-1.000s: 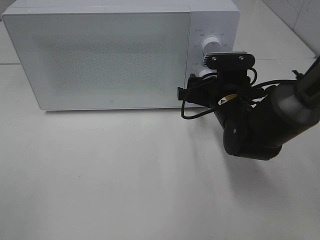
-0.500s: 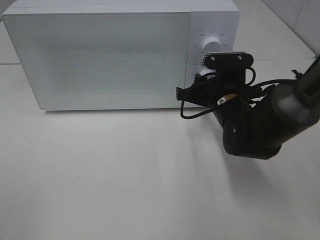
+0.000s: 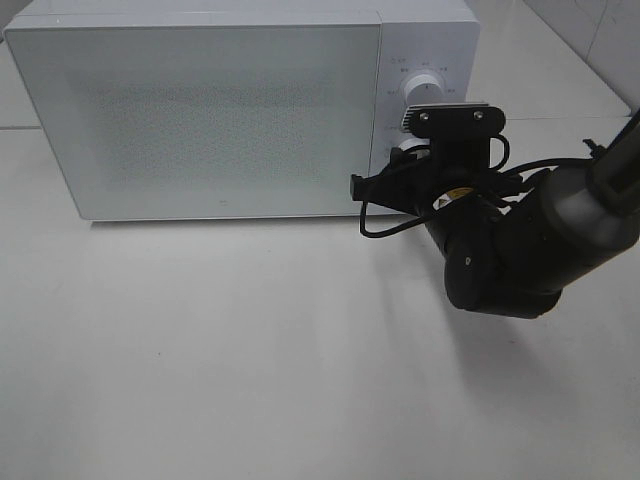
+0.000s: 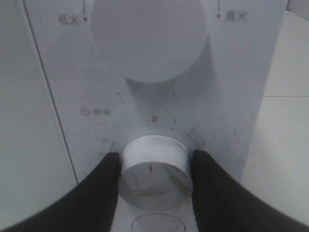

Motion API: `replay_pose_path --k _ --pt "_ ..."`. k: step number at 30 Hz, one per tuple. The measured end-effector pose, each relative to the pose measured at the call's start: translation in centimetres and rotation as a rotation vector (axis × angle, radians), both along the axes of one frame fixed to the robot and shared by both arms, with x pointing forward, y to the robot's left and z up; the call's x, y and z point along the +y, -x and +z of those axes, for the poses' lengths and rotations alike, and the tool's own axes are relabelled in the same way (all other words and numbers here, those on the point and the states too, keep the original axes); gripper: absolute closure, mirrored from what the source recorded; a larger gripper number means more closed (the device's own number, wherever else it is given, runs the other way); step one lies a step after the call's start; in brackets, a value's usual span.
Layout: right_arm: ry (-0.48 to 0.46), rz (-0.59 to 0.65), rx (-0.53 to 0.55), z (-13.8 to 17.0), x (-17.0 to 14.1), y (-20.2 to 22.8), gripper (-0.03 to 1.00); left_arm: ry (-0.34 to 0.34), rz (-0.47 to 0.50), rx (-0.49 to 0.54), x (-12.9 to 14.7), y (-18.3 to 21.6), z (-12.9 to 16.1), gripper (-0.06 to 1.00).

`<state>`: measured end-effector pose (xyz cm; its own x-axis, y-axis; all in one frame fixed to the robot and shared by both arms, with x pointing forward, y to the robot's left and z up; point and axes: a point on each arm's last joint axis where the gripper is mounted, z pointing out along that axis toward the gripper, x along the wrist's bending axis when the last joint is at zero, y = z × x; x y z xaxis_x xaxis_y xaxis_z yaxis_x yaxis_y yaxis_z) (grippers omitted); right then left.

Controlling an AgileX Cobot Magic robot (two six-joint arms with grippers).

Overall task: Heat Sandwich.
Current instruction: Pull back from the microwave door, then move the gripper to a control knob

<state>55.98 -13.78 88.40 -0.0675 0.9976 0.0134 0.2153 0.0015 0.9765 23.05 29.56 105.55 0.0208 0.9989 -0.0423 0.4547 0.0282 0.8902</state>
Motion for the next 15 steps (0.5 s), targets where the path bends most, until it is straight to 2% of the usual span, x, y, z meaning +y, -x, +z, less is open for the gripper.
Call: replay_pose_path --k 15 --pt "-0.023 -0.007 0.001 0.02 0.0 -0.02 0.54 0.0 0.0 0.0 0.0 0.0 0.0 -0.05"
